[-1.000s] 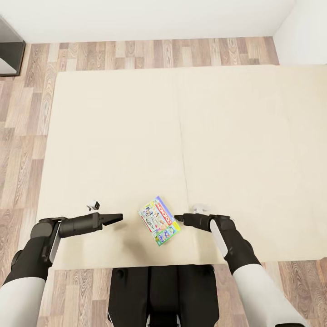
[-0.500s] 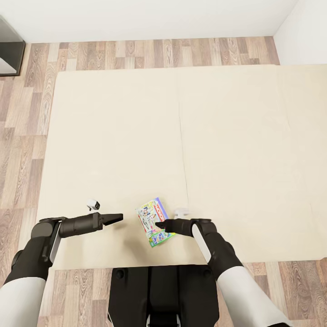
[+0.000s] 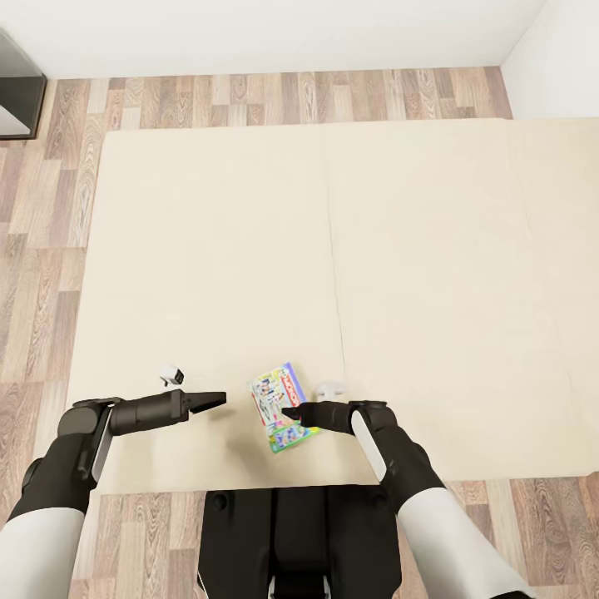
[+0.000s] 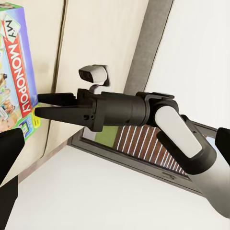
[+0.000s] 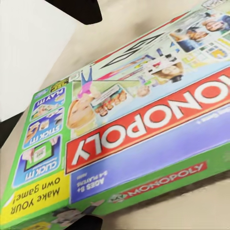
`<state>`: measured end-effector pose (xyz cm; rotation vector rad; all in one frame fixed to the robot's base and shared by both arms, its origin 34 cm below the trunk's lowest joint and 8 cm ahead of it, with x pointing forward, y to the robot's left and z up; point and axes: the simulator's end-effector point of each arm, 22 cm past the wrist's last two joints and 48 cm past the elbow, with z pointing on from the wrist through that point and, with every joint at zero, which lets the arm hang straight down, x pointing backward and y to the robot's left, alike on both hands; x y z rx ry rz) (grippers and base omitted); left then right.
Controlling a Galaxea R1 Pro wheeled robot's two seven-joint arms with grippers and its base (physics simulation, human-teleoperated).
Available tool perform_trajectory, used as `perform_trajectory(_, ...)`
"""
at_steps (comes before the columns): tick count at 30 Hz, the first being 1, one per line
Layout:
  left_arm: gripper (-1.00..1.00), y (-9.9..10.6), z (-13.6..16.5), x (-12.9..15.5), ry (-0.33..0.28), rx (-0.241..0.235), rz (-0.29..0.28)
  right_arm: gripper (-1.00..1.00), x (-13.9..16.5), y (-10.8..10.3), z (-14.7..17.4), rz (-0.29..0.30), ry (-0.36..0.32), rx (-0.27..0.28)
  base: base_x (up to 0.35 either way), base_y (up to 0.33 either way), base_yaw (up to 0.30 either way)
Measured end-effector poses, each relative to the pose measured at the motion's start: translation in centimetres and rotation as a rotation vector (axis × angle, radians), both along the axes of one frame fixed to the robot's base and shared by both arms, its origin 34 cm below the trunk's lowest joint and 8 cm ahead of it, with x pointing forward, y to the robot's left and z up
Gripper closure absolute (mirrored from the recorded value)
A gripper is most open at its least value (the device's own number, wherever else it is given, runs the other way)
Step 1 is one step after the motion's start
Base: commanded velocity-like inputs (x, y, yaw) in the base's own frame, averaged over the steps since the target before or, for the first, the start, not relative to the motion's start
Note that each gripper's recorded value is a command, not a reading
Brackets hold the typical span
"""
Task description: Put all the toys in the child's room - the three board games (two on the bed and one on the table), the two jigsaw puzzles on the table, and the tennis ball on the table - inside the toy box on the table in the child's room.
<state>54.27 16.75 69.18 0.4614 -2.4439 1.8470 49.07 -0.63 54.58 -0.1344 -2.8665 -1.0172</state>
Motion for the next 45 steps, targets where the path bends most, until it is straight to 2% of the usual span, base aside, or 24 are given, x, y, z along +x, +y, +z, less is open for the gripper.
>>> perform_trajectory(16,-1.0,0.17,-0.05,0.0,0.0,0.003,0.001,-1.0,0.05,0.21,0.15,-0.006,-0.001,0.014,0.0,0.0,0.102)
perform_trajectory(45,-1.0,0.02,-0.07,-0.08,0.0,0.003,-0.002,-1.0,0.0,0.16,0.18,-0.02,0.001,0.021,0.0,0.0,0.003)
